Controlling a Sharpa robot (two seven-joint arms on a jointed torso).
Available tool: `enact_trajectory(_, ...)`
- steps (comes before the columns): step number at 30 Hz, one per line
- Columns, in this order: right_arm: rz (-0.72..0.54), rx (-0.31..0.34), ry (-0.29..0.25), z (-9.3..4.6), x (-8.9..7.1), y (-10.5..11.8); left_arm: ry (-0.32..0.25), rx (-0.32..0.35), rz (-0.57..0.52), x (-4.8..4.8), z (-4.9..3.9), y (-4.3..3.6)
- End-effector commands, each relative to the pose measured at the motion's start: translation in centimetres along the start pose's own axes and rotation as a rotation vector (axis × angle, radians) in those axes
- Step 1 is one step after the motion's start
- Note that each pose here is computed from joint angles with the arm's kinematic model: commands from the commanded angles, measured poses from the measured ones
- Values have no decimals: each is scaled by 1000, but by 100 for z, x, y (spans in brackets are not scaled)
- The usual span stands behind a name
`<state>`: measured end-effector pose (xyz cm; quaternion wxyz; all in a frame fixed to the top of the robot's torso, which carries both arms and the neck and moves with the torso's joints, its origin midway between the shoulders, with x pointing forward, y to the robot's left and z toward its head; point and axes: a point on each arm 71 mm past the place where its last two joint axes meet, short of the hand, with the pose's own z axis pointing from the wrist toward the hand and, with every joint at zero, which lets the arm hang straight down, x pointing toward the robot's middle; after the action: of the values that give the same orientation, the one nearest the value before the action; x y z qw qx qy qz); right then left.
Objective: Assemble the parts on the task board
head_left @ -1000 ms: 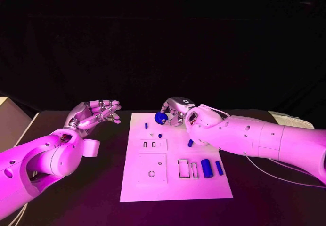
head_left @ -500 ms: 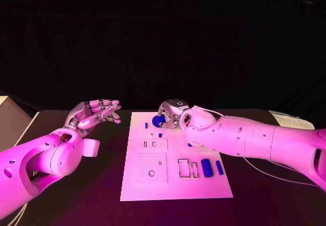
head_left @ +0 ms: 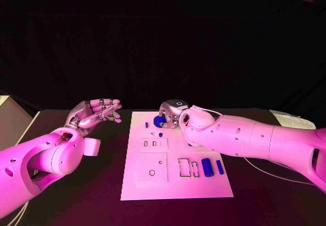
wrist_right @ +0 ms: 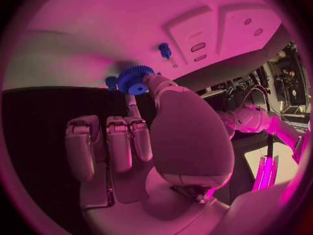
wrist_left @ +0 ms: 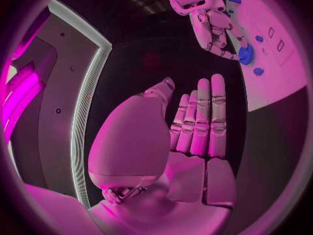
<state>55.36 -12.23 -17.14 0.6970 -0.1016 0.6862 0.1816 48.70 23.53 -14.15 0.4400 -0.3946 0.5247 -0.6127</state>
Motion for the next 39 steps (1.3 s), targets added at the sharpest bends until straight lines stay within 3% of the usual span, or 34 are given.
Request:
enact_trajectory(1, -36, 13, 0, 14, 10, -6, 21, 4, -17, 35, 7, -8)
enact_trajectory(16, -50, 45, -17, 20, 45, -40, 20, 2, -16, 30, 6, -7)
enact_trajectory(39, -3, 31, -9, 1, 53, -56, 17, 0, -14, 20, 7, -4)
